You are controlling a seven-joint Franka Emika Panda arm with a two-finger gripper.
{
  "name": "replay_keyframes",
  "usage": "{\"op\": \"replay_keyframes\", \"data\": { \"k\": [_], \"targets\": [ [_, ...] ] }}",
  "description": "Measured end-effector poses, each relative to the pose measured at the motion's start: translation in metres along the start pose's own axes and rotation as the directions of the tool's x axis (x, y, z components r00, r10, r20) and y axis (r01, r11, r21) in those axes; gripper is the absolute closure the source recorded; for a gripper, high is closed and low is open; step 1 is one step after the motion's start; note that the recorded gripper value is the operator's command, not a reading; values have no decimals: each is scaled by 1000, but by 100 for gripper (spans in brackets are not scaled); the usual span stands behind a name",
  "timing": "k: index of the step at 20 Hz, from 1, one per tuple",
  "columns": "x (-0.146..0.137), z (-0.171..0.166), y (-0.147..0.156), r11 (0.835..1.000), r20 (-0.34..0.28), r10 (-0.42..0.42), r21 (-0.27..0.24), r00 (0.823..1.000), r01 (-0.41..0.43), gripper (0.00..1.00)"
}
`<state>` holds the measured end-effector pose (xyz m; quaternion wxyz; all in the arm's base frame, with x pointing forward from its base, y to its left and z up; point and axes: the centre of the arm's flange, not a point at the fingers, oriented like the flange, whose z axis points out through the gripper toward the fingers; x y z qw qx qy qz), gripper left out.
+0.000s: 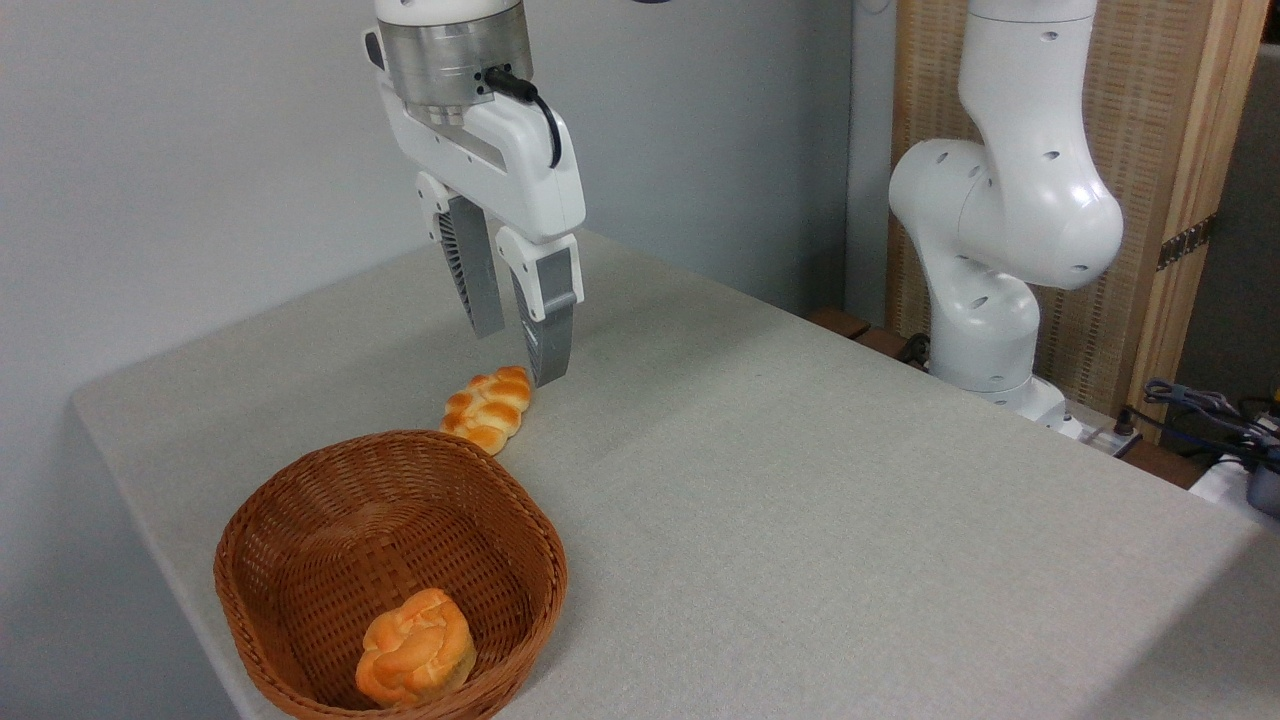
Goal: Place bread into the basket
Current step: 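Open the gripper to release the bun and raise the arm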
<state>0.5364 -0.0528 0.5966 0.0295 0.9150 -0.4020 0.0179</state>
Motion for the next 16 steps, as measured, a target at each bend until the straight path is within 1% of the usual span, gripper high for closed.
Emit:
{"op": "replay_keyframes", "data": {
  "k": [4, 8, 10, 16],
  "targets": [
    [4, -1, 3, 1000, -2, 4, 3, 1000, -4, 0],
    [8, -27, 1, 1000, -43, -10, 6, 999, 11, 0],
    [8, -39, 0, 1000, -51, -11, 6, 999, 12, 0],
    [10, -34, -9, 1000, -43, -21, 0, 999, 21, 0]
  ]
}}
